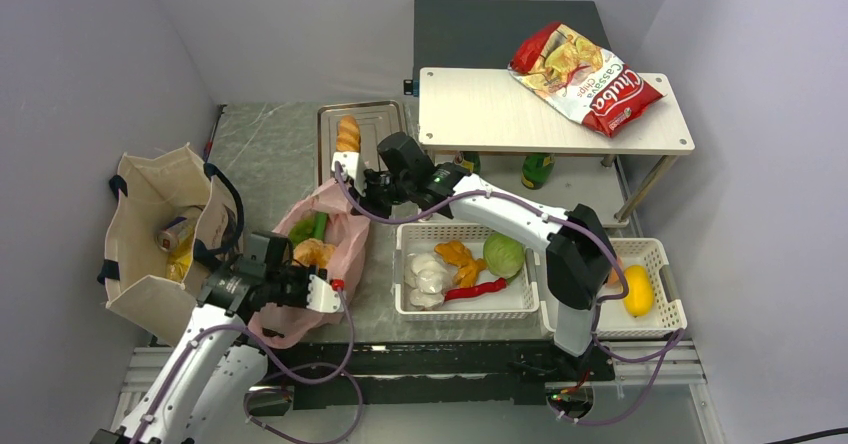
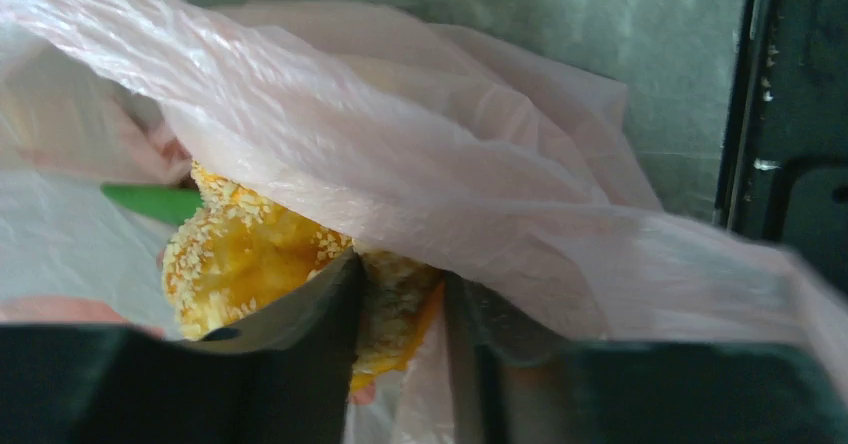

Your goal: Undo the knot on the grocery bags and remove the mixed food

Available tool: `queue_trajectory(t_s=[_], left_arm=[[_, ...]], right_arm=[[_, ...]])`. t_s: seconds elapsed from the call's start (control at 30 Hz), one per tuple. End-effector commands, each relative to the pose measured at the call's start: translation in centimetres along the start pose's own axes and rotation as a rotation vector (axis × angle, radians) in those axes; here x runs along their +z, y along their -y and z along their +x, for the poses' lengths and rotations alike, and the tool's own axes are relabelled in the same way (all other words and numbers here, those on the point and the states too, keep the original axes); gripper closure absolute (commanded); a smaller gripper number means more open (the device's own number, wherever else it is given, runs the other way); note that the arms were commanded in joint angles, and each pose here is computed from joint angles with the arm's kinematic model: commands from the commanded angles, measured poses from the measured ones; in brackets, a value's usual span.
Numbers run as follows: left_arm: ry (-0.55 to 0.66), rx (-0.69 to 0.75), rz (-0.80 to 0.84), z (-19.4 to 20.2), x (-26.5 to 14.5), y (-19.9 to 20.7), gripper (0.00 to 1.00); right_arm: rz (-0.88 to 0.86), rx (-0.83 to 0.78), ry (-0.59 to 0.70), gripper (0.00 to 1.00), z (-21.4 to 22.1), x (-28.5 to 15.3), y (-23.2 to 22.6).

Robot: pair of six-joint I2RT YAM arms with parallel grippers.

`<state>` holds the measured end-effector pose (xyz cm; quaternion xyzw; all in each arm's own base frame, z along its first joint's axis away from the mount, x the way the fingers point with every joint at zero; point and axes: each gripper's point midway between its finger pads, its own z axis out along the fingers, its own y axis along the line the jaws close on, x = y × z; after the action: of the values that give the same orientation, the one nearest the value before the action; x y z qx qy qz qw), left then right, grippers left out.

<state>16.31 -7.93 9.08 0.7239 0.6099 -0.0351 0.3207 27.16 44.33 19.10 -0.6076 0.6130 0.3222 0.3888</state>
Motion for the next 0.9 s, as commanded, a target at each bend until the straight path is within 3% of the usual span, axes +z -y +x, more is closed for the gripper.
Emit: queue_trajectory(t_s=[0.0,0.07,0.1,0.23,0.37,0.5,0.73,0.87], left_arm=[[-0.034,0.073,0.069,0.5,-0.3,1.6,0.35],[0.009,0.003,0.061,-0.9,-1.4,1.1,0.13],[0.029,-0.037,0.040,-1.7,-2.1,0.4,0.12],[0.177,-0.202,-0.077,-5.2,-5.8,-4.1,0.11],[0.199,-0.280,-0.058,-5.9,-7.2,-6.3,0.16],[0.140,-0.314,-0.021,-4.1,-5.6,-7.2,0.26],[0.001,-0.390,-0.104,0.7,-1.6,-9.0,0.15],[-0.076,-0.266,-0.054,2.4,-0.2,-6.6,0.18]], right_arm=[[-0.005,-0.062,0.053,1.00,-2.4,-1.7,-0.5],[-0.012,-0.067,0.048,1.00,-2.3,-1.8,-0.6],[-0.013,-0.070,0.045,1.00,-2.2,-1.9,-0.7],[-0.032,-0.086,0.039,1.00,-2.0,-2.0,-1.5],[-0.044,-0.082,0.031,1.00,-1.6,-1.8,-2.1],[-0.043,-0.076,0.032,1.00,-1.7,-1.7,-2.1],[-0.035,-0.061,0.023,1.00,-1.2,-1.5,-2.0],[-0.034,-0.052,0.002,1.00,-0.4,-1.2,-1.9]])
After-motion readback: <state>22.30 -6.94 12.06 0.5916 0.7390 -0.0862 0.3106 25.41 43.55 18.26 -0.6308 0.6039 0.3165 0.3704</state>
